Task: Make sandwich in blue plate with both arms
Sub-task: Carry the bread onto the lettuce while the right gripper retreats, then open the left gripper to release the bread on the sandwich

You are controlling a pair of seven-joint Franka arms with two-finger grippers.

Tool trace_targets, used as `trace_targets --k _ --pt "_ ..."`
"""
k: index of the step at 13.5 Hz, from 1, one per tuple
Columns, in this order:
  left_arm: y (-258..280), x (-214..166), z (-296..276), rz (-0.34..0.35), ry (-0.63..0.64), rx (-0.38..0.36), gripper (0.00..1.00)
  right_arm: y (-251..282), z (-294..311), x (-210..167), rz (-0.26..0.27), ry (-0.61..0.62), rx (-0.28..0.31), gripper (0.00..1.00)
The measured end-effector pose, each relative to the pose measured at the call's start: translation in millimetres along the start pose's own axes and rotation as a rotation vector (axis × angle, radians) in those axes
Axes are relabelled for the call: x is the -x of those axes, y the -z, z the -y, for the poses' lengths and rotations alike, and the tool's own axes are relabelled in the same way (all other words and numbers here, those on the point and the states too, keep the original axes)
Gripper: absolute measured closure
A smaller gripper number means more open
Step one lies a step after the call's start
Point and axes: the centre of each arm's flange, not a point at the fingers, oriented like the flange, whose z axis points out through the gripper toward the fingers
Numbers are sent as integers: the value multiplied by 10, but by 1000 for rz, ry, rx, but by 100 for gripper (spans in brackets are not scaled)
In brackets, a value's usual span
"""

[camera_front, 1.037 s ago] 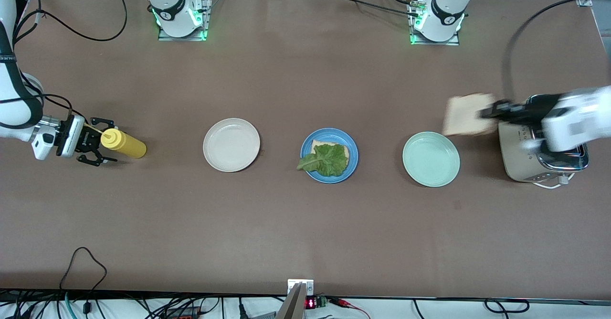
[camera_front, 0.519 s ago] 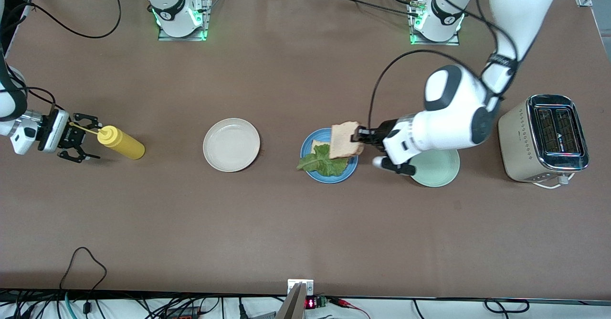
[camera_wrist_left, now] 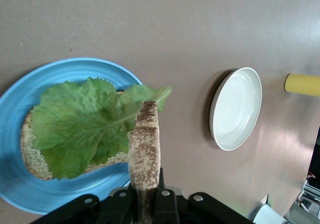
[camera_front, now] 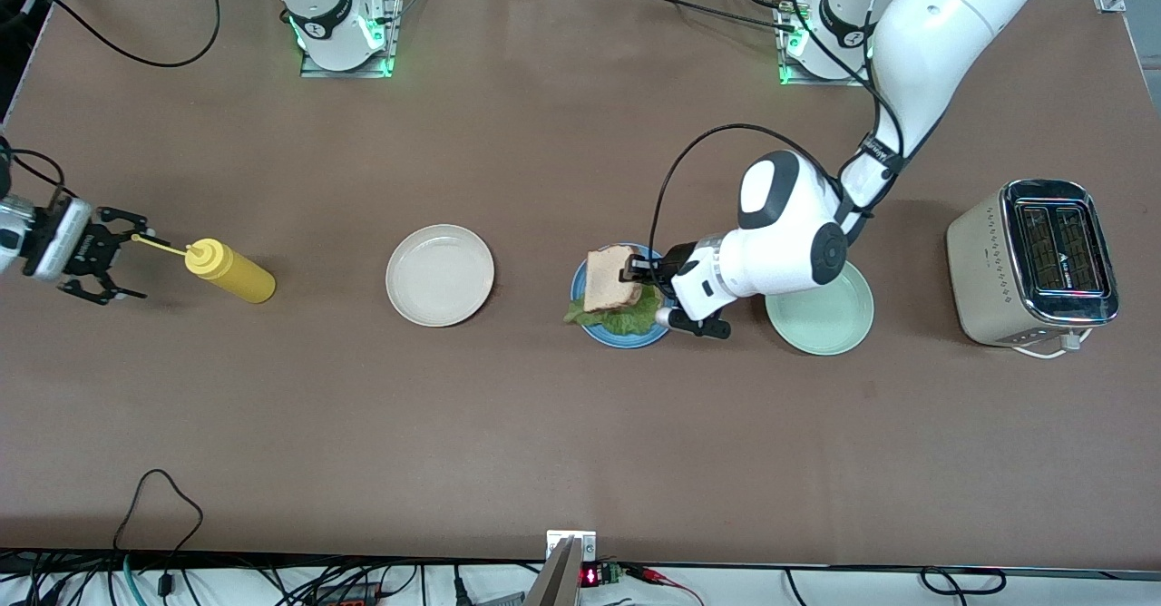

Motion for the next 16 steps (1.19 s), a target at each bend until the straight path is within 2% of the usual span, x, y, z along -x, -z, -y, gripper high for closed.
trace_targets --k 5,8,9,11,12,13,14,15,16 --pt "-24 -87 252 -1 33 3 88 795 -109 -220 71 -8 128 0" --pt "40 -186 530 -9 55 11 67 1346 -78 -604 148 -101 169 0" --pt "46 -222 660 -8 54 15 67 1487 -55 -831 174 -145 177 0" --pt "54 -281 903 -8 39 25 52 1636 3 -1370 211 -237 186 0" --pt "56 -301 1000 -8 28 29 42 1673 39 -1652 226 -289 191 0" --pt "63 -317 1073 -9 28 32 35 1693 80 -1907 234 -346 196 0" --pt "90 -335 1134 -13 24 34 35 1701 119 -2135 236 -405 203 0" --pt "140 -357 1191 -21 20 35 28 1697 164 -2337 234 -470 204 0" --pt "212 -384 1245 -29 19 38 26 1675 212 -2513 232 -547 201 0"
